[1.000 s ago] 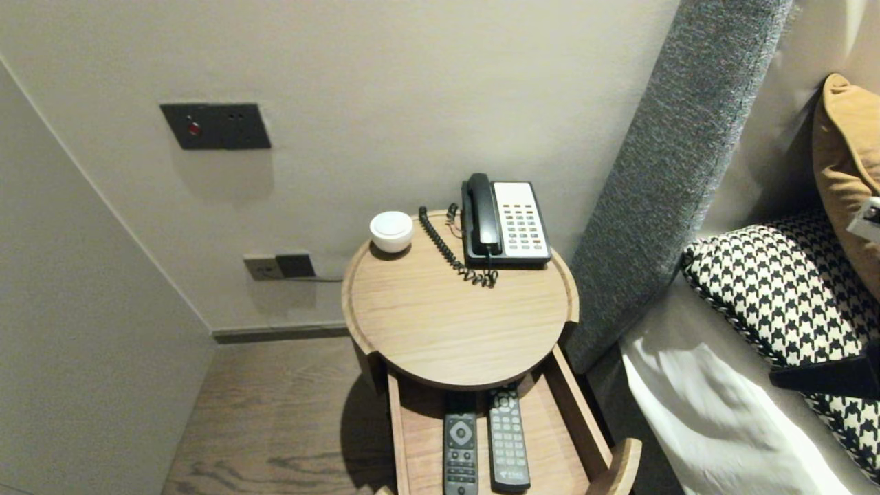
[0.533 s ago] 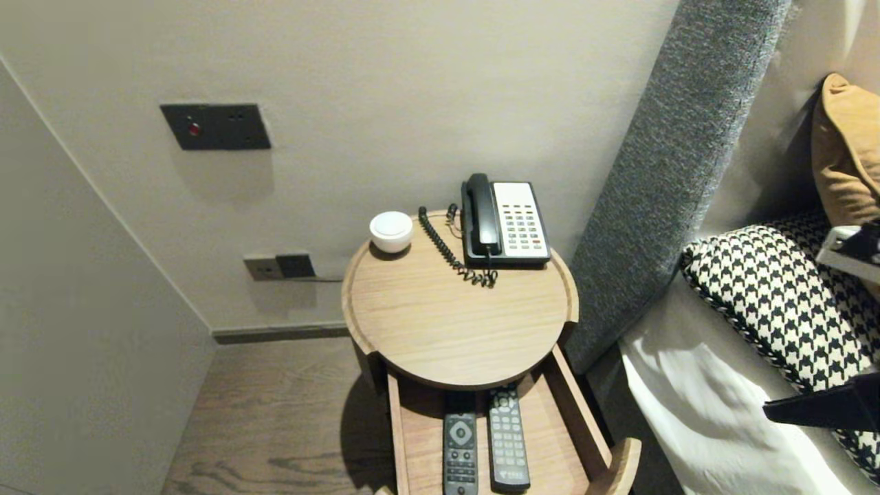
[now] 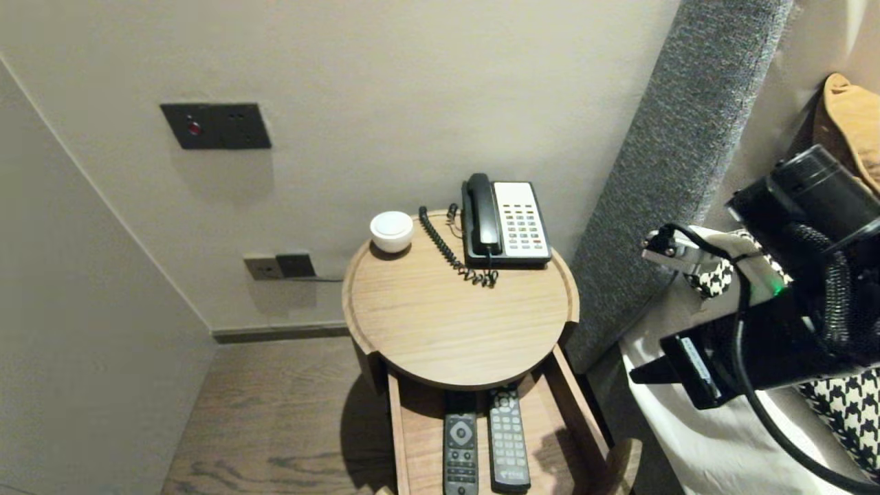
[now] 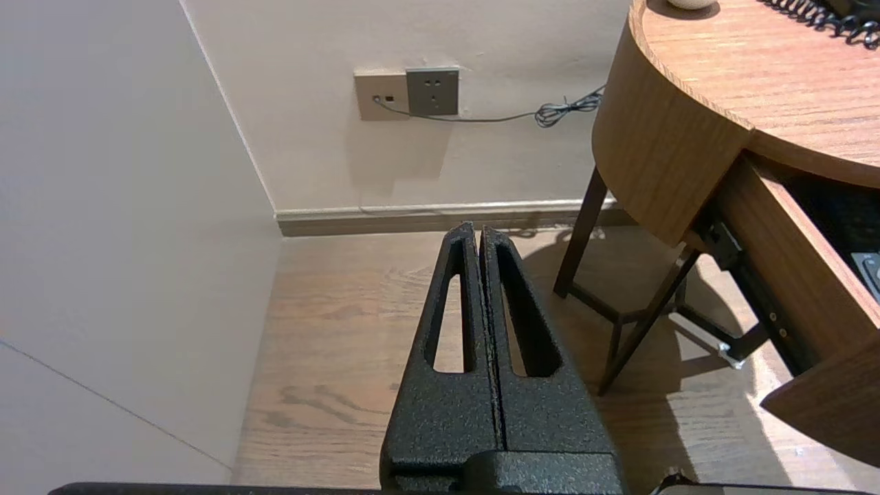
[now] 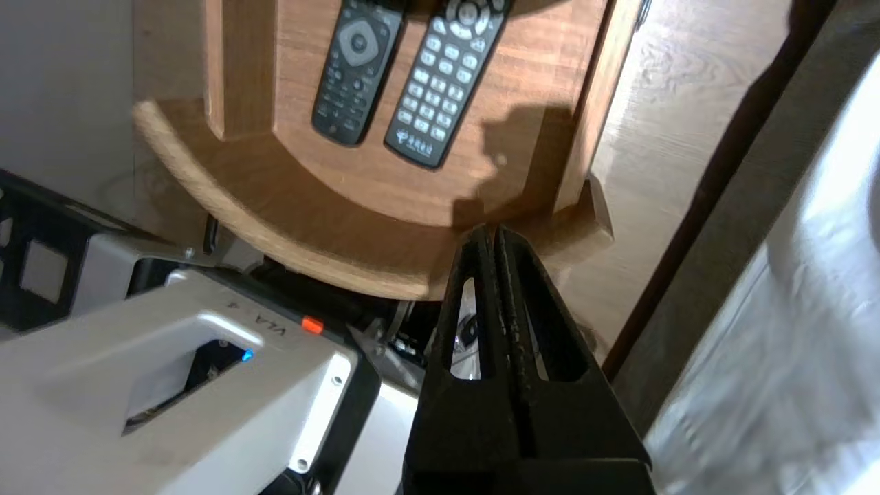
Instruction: Take the remote control out of the drawer one by one and place them on the table
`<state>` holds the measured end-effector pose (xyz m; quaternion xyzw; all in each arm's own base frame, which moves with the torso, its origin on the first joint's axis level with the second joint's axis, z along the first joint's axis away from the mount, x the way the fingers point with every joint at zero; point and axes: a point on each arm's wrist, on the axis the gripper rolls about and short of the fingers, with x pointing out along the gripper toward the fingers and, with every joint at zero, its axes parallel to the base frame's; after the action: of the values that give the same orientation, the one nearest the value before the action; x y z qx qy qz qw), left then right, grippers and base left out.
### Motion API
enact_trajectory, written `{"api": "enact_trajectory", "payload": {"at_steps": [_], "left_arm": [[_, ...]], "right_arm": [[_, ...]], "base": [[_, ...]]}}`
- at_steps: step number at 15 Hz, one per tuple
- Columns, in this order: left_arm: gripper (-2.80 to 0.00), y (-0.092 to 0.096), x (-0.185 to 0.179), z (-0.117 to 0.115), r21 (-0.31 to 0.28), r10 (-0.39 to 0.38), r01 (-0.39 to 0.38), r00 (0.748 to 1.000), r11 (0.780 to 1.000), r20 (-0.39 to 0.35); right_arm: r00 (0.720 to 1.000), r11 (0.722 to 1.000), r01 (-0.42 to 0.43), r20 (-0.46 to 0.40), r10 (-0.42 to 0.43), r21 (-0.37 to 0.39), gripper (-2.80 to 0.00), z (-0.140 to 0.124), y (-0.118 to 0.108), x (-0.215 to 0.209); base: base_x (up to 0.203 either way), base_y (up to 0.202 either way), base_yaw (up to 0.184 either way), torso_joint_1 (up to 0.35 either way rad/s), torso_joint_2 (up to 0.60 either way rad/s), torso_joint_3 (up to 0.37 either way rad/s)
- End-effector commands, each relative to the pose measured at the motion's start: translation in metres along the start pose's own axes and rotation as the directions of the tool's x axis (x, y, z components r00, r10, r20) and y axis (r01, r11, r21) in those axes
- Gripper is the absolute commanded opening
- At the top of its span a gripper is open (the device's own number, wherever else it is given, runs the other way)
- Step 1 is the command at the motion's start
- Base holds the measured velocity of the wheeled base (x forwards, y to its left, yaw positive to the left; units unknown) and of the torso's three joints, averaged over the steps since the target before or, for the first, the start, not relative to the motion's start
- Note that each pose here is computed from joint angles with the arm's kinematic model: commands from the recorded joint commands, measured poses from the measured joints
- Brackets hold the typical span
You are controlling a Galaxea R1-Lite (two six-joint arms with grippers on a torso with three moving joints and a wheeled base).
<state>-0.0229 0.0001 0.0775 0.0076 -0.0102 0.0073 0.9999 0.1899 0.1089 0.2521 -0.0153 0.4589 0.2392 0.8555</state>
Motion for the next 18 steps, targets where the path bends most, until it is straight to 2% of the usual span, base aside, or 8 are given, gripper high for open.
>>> {"api": "enact_trajectory", "payload": {"at_steps": [1, 3, 4, 6, 11, 15, 18], "left_arm": [[-2.80, 0.000, 0.000, 0.000, 0.000, 0.001, -0.001, 1.000, 1.000, 0.000], [-2.80, 0.000, 0.000, 0.000, 0.000, 0.001, -0.001, 1.000, 1.000, 0.000], [-2.80, 0.000, 0.000, 0.000, 0.000, 0.001, -0.001, 1.000, 1.000, 0.000], [-2.80, 0.000, 0.000, 0.000, 0.000, 0.001, -0.001, 1.000, 1.000, 0.000], [-2.80, 0.000, 0.000, 0.000, 0.000, 0.001, -0.001, 1.000, 1.000, 0.000], [-2.80, 0.000, 0.000, 0.000, 0.000, 0.001, -0.001, 1.000, 1.000, 0.000], [-2.80, 0.000, 0.000, 0.000, 0.002, 0.001, -0.001, 1.000, 1.000, 0.000]], "right_arm": [[0.998, 1.000, 0.008, -0.070, -0.008, 0.008, -2.80, -0.005, -0.004, 0.028], [0.999, 1.000, -0.006, -0.053, 0.006, 0.006, -2.80, -0.008, -0.002, 0.050], [0.999, 1.000, -0.012, -0.041, 0.013, 0.026, 0.00, -0.005, 0.000, 0.060], [0.999, 0.998, -0.022, -0.036, 0.024, 0.056, 0.00, 0.000, 0.003, 0.079], [0.995, 0.997, -0.033, -0.096, 0.040, 0.071, 0.00, 0.002, 0.022, 0.133], [0.991, 0.994, 0.060, -0.125, -0.048, 0.088, 0.00, -0.006, 0.022, 0.148], [0.992, 0.989, 0.101, -0.092, -0.091, 0.106, 0.00, -0.011, 0.026, 0.154]], "base": [[0.000, 0.000, 0.000, 0.000, 0.00, 0.000], [0.000, 0.000, 0.000, 0.000, 0.00, 0.000], [0.000, 0.000, 0.000, 0.000, 0.00, 0.000], [0.000, 0.000, 0.000, 0.000, 0.00, 0.000], [0.000, 0.000, 0.000, 0.000, 0.00, 0.000], [0.000, 0.000, 0.000, 0.000, 0.00, 0.000], [0.000, 0.000, 0.000, 0.000, 0.00, 0.000]]}}
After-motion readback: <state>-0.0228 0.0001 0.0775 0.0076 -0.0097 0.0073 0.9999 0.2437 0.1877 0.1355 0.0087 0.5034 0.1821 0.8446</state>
